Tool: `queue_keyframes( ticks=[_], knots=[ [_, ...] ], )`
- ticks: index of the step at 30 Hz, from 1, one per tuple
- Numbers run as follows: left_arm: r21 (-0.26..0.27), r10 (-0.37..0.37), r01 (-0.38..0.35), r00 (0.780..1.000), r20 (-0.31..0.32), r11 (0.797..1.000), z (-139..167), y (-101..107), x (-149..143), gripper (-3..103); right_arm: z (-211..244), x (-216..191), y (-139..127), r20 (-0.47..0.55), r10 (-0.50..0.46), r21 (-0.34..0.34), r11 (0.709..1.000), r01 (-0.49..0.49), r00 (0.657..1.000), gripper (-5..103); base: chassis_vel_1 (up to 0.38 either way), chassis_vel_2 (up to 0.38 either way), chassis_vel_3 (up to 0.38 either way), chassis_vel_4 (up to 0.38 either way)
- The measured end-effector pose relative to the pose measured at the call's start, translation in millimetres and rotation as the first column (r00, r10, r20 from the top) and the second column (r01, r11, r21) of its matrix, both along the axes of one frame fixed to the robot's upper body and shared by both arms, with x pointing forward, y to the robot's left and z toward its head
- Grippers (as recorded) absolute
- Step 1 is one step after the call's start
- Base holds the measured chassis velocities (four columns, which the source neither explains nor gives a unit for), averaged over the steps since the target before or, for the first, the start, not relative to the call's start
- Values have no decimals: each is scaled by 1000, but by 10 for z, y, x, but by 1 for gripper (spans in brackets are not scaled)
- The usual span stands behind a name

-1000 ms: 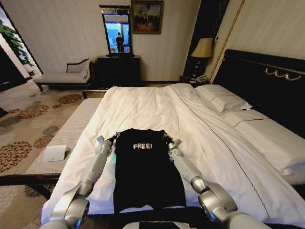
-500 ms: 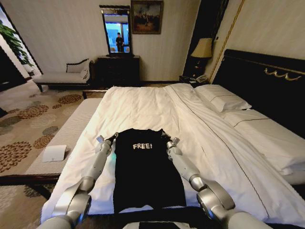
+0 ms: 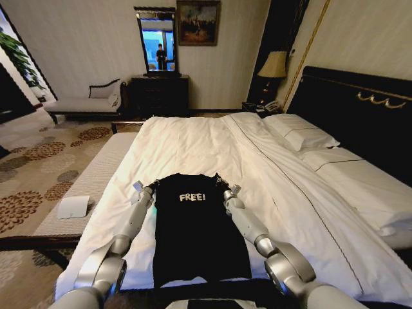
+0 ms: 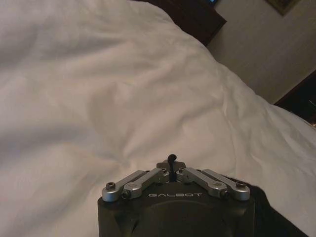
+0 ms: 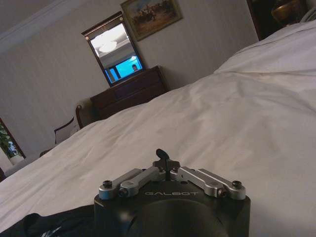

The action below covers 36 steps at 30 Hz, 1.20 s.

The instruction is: Fold the clothes on the bed.

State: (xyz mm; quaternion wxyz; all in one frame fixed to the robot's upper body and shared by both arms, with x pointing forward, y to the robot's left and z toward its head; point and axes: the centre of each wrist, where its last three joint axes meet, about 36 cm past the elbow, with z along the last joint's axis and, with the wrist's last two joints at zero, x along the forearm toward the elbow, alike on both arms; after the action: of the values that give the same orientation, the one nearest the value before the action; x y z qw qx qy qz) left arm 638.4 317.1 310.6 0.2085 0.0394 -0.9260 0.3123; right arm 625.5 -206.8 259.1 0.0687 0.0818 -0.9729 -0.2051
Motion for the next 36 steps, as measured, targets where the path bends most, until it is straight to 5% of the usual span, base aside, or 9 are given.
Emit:
queue_keyframes(
  ticks=[7,16,25,31,36],
  knots=[
    [-3,7,-7,999,48,1000,189,185,-15,1,103,24,-27,31,0,13,1000,-1,1000,0,0,0,0,0],
    [-40,-6,15,973,232,999,1089,492,-60,1,643,45,-78,151,45,127,990,-65,987,0,0,0,0,0],
    [-36,-22,36,943,333,999,1830,631,87,1,1265,235,-91,237,69,206,971,-119,969,0,0,0,0,0],
    [-36,-41,59,930,366,998,2034,646,61,1,1557,291,-156,261,75,233,963,-138,962,0,0,0,0,0],
    [-55,-71,101,915,397,993,2110,529,-250,1,1808,-64,-409,238,81,222,966,-135,968,0,0,0,0,0]
  ],
)
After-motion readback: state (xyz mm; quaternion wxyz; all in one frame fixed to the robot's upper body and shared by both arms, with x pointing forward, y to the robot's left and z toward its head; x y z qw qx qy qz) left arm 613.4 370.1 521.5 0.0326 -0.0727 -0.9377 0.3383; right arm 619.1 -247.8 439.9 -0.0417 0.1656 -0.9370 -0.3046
